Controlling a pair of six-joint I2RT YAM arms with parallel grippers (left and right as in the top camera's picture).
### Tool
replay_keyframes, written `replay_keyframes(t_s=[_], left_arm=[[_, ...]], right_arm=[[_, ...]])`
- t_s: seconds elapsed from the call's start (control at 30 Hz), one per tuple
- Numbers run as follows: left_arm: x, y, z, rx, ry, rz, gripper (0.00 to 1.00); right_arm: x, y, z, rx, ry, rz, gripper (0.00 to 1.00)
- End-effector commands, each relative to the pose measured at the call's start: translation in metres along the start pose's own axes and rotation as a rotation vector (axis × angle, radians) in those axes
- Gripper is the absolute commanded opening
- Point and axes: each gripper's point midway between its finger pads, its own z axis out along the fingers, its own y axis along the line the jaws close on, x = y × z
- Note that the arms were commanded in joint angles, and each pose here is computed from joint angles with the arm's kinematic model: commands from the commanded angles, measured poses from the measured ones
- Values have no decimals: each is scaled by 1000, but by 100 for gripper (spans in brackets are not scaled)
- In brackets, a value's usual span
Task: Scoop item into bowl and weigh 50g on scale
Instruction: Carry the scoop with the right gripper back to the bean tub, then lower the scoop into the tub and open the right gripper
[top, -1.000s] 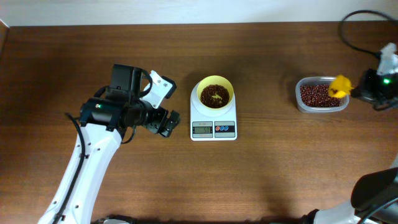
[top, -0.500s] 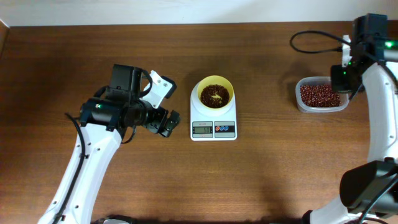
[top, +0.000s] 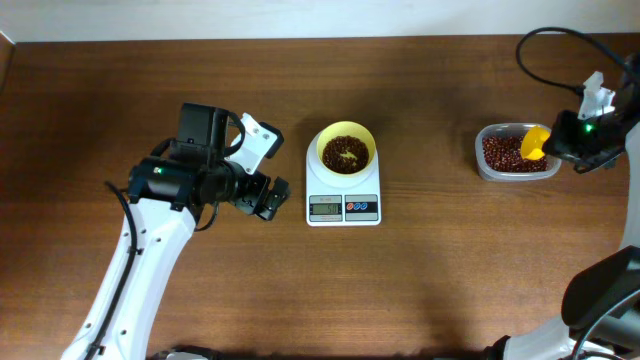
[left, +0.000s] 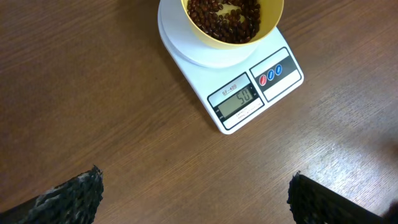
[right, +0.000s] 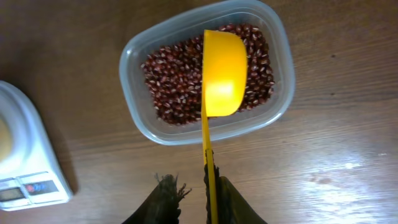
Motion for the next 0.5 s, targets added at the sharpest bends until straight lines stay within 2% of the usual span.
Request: replay_keyframes(t_s=[0.0,0.07,0.13,0.2,0.23,0.27,0.47], left_arm=[[0,3,0,-7,-1,-11,99],[0,3,0,-7,-1,-11,99],[0,3,0,-7,-1,-11,99],[0,3,0,-7,-1,-11,98],[0,3,0,-7,-1,-11,99],[0,3,0,-6,-1,-11,99],[0,3,0,-6,-1,-11,99]], right_arm=[[1,13,3,-78,3,16,28],[1,15,2,-87,3,16,43],[1,15,3,-87,5,20,45],[1,15,3,-87,5,35,83],[1,15,3,-87,5,35,95],[1,15,3,-87,5,35,99],[0,31,1,-181,6,68,99]])
